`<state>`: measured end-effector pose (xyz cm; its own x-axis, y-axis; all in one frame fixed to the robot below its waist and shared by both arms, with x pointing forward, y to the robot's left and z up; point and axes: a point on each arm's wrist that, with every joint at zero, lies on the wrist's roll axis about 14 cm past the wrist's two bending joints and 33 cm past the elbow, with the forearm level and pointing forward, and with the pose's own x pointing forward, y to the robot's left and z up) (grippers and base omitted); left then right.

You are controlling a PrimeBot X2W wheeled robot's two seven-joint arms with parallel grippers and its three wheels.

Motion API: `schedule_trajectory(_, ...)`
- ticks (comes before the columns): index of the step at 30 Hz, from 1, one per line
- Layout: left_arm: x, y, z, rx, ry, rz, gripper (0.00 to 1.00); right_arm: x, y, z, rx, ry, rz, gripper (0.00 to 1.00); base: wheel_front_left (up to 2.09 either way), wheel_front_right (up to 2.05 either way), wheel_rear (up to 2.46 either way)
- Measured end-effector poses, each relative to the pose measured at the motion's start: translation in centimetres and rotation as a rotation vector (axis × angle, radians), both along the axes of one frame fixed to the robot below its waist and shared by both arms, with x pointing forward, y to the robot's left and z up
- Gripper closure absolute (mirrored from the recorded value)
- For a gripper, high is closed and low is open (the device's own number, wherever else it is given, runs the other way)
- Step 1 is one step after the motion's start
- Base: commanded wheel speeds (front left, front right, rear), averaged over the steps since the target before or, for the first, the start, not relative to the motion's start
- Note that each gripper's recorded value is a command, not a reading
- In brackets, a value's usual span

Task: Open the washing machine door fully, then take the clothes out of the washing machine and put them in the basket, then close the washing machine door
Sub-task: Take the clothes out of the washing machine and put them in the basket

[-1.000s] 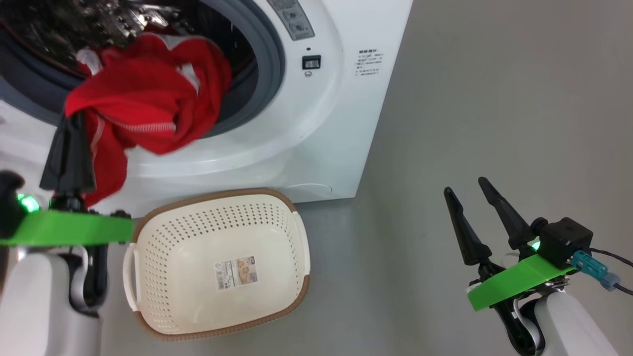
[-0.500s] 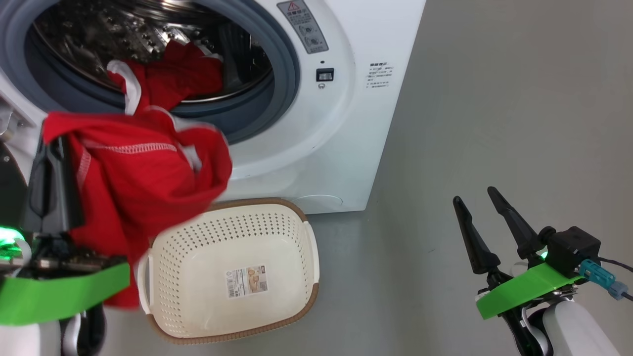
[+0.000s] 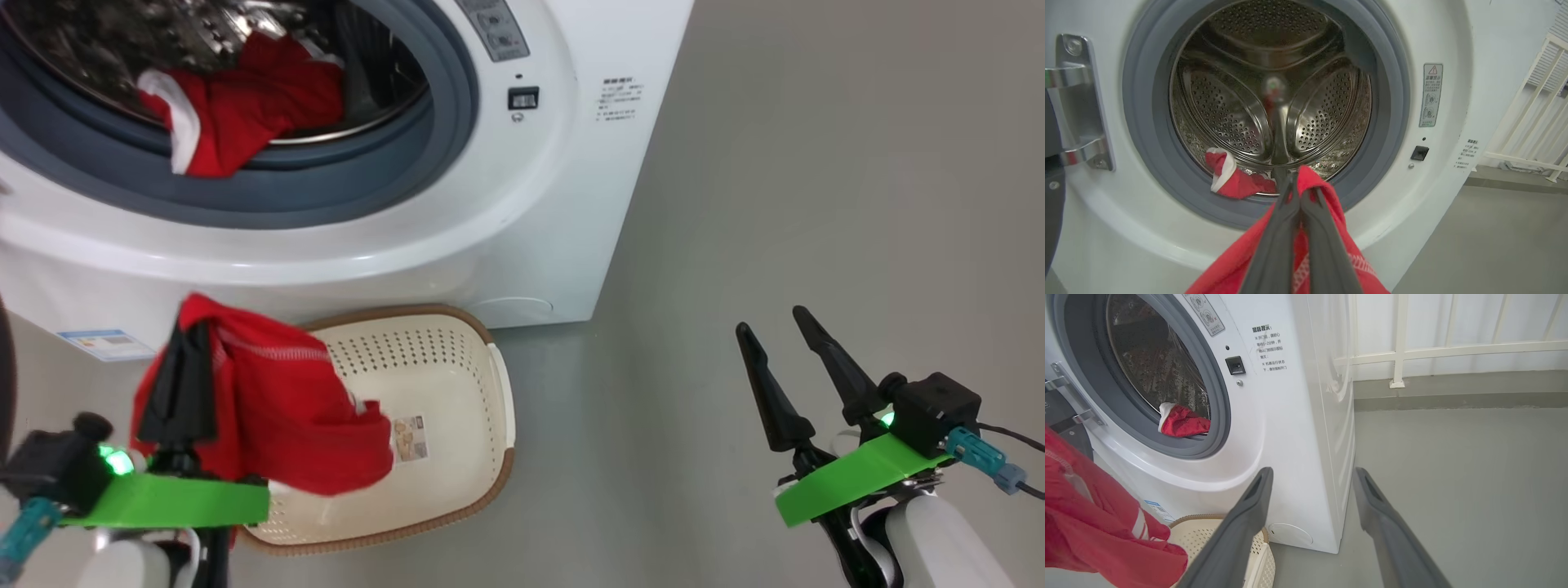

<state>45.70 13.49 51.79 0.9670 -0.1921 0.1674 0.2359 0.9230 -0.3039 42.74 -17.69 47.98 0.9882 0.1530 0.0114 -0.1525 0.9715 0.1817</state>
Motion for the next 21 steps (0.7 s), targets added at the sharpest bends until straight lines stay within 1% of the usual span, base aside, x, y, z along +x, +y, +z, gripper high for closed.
schedule_trajectory(7,0.2,-0.7,-8.0,0.02,0.233,-0.019,1.0,0.9,-0.2,-0.5,0.012,0.007,-0.017,0.0,0.0,0.0,0.0)
schedule_trajectory(14,1.6,-4.2,-13.0,0.088,0.362,-0.148,1.0,2.2,-0.4,-1.4,0.017,0.018,-0.033,0.0,0.0,0.0,0.0)
schedule_trajectory(21,2.9,-5.6,-18.3,0.157,0.489,-0.214,1.0,3.8,-0.4,-2.8,0.019,0.038,-0.042,0.0,0.0,0.0,0.0)
